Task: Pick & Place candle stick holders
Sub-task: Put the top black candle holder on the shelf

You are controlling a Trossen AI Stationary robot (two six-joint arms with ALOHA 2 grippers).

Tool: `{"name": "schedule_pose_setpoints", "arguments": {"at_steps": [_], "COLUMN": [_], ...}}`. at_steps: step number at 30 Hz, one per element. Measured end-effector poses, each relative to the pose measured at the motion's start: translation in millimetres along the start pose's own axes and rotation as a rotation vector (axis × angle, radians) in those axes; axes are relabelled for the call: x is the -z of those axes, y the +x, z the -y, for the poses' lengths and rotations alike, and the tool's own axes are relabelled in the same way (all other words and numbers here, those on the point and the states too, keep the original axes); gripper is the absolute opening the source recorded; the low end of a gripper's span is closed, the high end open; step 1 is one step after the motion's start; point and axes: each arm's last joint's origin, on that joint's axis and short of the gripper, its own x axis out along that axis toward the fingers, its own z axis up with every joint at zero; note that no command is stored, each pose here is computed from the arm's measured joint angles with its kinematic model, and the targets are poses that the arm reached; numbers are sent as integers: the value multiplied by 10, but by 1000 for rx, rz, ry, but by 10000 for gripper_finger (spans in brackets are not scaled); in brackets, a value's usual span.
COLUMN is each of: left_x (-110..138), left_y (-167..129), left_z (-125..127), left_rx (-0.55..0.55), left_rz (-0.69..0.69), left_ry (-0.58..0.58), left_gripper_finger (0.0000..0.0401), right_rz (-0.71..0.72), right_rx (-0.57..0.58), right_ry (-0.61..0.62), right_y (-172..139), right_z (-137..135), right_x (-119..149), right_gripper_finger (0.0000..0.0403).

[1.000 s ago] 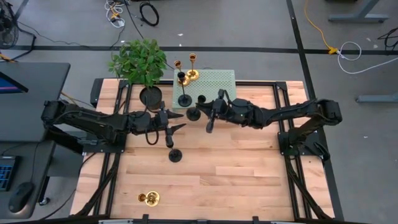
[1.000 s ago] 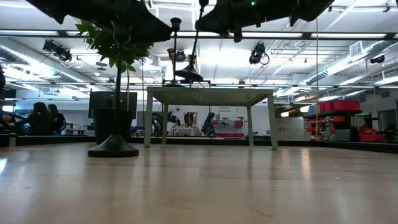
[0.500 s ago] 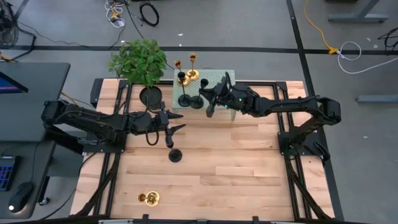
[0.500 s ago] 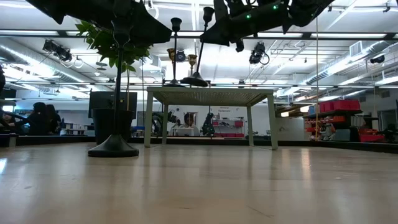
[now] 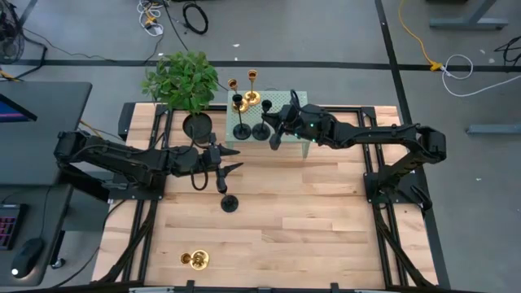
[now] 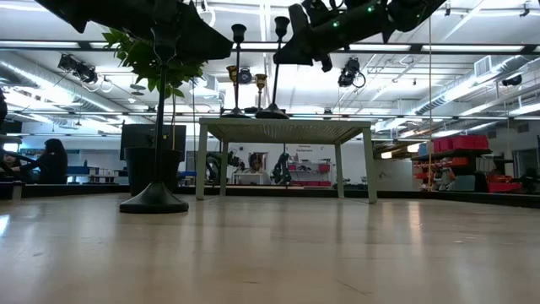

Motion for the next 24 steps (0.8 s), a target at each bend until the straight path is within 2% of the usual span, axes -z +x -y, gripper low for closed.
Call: {"name": "schedule_pose_setpoints", "arguments": {"at_steps": [13, 24], "left_x": [5, 17], "left_y": [0, 0], "left_z": [0, 1], "left_rx": [0, 1], "left_rz": [-5, -16], "left_ry": [2, -18], "left_gripper_finger": [183, 183], "right_rz": [-10, -34], "right_rx": [4, 3], "right_ry": [-1, -17], "right_y": [126, 147], "right_z": [24, 21], "right_x": [98, 157], "right_gripper_finger": [1, 56]}}
